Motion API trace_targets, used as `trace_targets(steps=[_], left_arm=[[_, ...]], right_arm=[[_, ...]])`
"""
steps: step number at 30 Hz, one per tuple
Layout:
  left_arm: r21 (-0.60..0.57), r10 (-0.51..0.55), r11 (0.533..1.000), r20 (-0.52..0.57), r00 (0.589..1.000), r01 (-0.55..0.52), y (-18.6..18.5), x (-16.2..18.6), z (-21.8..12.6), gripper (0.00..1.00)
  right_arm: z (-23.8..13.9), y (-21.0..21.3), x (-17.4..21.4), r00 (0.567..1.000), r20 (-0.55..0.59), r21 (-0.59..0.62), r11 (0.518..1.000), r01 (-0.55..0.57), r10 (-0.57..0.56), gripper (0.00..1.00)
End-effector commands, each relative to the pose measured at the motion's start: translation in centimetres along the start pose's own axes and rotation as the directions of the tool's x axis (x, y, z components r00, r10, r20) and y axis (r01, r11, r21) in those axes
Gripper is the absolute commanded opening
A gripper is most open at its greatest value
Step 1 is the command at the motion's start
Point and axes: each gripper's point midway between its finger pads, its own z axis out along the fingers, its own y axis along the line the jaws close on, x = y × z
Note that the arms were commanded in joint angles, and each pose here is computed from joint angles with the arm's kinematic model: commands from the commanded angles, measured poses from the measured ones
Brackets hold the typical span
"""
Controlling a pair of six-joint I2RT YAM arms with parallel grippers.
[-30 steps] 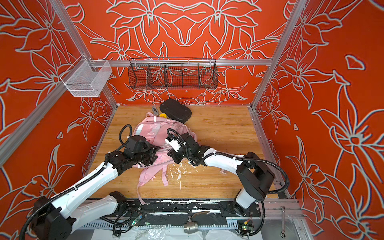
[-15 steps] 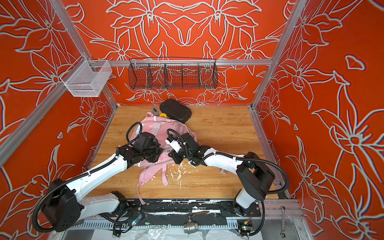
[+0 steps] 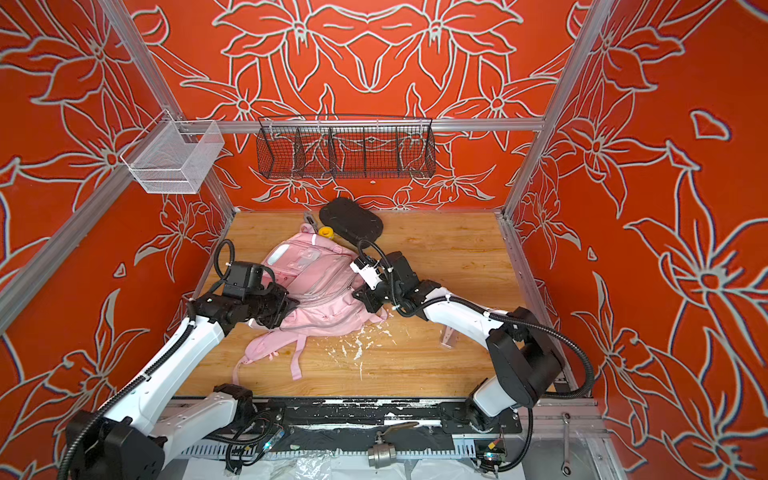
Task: Pack the student bag
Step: 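Drag the zipper around the bag top with the right gripper while the left tilts it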
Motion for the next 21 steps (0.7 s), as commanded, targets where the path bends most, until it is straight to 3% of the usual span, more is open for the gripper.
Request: trace_targets(steps=[1,13,21], left_arm=[[-0.104,0.104,0.989,-0.030,0.994,-0.106,2.3,-0.8,-1.8,0.00],[-0.164,0.125,0.976,-0.103,0.987,-0.140,4.9,-3.2,-4.3,0.00],[-0.160,0.154,0.973,-0.101,0.983,-0.168,4.8,-3.7,-5.0,0.00]], right_arm=[[0.4,-2.7,-1.6,1.000,0.005,0.037,0.999,0.020,-0.021,0.00],[4.1,-4.8,-3.4,0.999,0.021,0.008,0.999,0.033,-0.033,0.00],[2.1,-2.9,-3.7,0.988,0.066,-0.010,0.990,0.143,-0.142,0.00]])
